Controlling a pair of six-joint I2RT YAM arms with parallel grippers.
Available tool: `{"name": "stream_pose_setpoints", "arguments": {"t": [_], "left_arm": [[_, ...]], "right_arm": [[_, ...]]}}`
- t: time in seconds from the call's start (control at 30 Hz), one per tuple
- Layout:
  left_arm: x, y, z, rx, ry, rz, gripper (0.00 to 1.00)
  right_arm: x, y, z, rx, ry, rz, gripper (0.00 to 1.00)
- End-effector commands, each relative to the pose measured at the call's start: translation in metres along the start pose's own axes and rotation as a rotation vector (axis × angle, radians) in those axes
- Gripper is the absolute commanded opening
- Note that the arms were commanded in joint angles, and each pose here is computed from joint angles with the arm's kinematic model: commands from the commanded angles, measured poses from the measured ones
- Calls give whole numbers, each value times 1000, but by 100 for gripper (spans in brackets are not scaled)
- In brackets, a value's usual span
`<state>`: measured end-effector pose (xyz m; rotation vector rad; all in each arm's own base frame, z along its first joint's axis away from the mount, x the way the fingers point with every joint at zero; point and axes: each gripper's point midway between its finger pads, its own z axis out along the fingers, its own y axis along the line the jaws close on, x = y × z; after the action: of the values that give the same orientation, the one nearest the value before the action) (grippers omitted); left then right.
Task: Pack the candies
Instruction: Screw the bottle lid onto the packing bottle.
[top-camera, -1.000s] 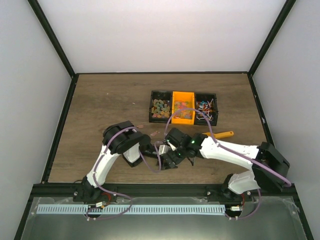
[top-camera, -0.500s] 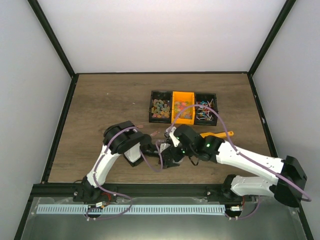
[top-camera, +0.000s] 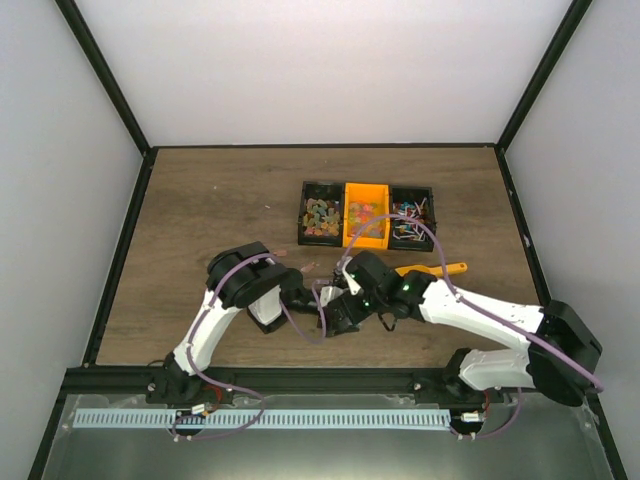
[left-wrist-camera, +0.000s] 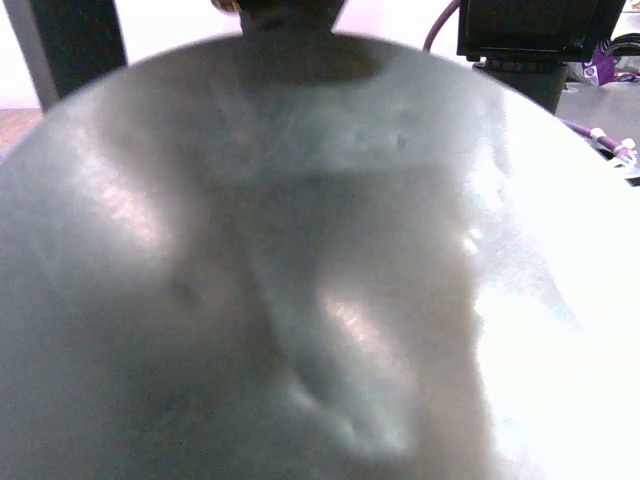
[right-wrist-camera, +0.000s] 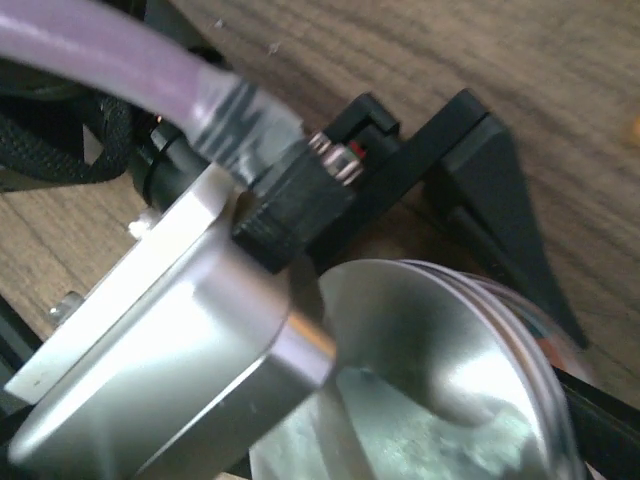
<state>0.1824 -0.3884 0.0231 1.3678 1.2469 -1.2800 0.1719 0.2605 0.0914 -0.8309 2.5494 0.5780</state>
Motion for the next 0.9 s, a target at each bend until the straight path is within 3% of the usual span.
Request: {"name": "stream_pose_setpoints", "arguments": {"t": [0.0, 0.13, 0.43, 0.67, 0.73, 0.83, 0.87], "left_arm": [[47, -5, -24, -85, 23, -204, 97], [47, -4, -25, -88, 22, -209, 97], [41, -6, -28, -80, 18, -206, 97], [43, -7, -27, -70, 18, -217, 97], [42, -8, -27, -71, 19, -217, 97], [41, -9, -28, -71, 20, -215, 97], [41, -9, -29, -71, 20, -214, 97]], "right_arm": [[-31, -9, -25, 77, -121, 14, 100], [-37, -12, -34, 98, -162, 24, 100], [-37, -62, -54, 349, -203, 208, 100], [-34, -74, -67, 398, -246, 269, 99], [-32, -78, -71, 425, -251, 279, 94], [-31, -76, -66, 409, -242, 267, 77], [-30, -75, -62, 404, -232, 266, 66]]}}
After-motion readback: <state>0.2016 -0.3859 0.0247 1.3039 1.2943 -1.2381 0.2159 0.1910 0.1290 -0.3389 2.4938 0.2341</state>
